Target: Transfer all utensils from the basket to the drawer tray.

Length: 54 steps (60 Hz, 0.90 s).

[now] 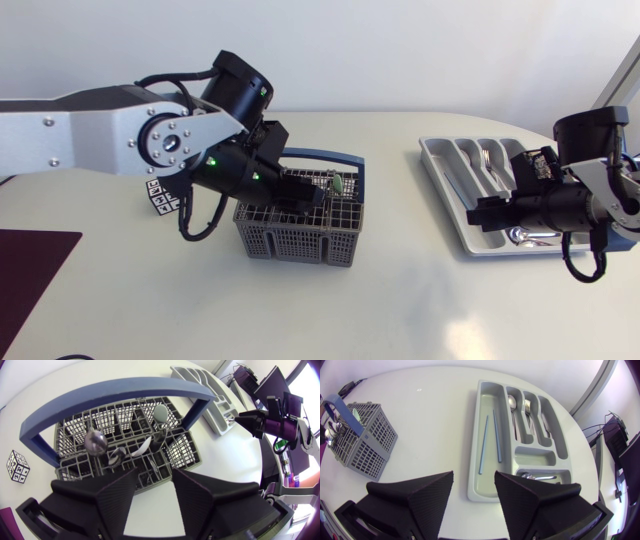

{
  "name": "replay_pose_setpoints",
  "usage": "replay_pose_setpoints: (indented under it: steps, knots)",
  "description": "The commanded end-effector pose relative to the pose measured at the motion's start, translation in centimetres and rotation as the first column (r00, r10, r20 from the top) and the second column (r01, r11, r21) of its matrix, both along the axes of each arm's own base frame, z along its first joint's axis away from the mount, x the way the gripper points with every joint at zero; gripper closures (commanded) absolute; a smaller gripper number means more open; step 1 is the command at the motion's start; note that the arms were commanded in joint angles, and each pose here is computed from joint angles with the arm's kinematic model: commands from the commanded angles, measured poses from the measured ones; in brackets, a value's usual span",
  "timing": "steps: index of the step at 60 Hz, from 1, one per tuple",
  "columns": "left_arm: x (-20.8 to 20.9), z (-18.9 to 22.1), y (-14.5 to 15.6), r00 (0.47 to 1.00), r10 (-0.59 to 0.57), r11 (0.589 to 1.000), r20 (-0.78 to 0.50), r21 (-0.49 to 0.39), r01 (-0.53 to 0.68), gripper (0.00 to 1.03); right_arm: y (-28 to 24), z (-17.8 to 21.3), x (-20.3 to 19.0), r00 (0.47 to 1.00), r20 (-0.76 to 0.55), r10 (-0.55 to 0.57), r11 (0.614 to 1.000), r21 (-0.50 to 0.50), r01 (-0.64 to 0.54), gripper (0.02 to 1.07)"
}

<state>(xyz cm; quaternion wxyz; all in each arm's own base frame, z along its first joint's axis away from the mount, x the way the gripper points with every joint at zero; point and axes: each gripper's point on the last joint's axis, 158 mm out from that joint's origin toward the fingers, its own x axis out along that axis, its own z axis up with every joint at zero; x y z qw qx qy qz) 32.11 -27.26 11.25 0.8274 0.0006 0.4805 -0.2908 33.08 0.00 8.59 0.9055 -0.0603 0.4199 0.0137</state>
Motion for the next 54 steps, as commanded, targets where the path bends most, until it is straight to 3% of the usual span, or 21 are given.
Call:
replay_pose_setpoints:
  steps: [1, 5, 20, 33, 39, 46, 54]
  knots:
    - [0.7, 0.2, -0.3, 0.999, 0.031, 0.999, -0.024, -0.020, -0.032, 0.63, 0.2, -0.7, -0.6, 1.000, -0.021, -0.016, 1.000, 0.006, 0.016, 0.45]
    - [0.9, 0.3, -0.5, 0.999, 0.034, 0.999, -0.018, -0.029, -0.034, 0.67, 0.2, -0.6, -0.6, 1.000, -0.020, -0.014, 1.000, 0.002, 0.014, 0.45]
    - [0.9, -0.2, -1.2, 0.999, 0.019, 0.999, -0.043, -0.043, -0.021, 0.68, 0.2, -0.7, -0.5, 1.000, -0.021, -0.014, 1.000, -0.001, 0.014, 0.45]
    - [1.3, -0.9, -1.0, 0.998, 0.035, 0.999, -0.057, -0.039, -0.037, 0.84, 0.3, -0.7, -0.5, 1.000, -0.023, -0.011, 1.000, -0.002, 0.011, 0.45]
    - [1.3, -0.9, -0.9, 0.998, 0.035, 0.999, -0.058, -0.038, -0.037, 0.84, 0.3, -0.8, -0.6, 1.000, -0.023, -0.011, 1.000, -0.002, 0.011, 0.45]
    - [1.4, -1.1, -0.7, 0.997, 0.041, 0.998, -0.058, -0.038, -0.043, 0.97, 0.3, -1.0, -0.7, 1.000, -0.027, -0.011, 1.000, -0.003, 0.011, 0.45]
    - [1.4, -0.8, -0.5, 0.997, 0.042, 0.998, -0.060, -0.047, -0.045, 1.00, 0.3, -1.1, -0.8, 1.000, -0.029, -0.011, 1.000, -0.005, 0.011, 0.45]
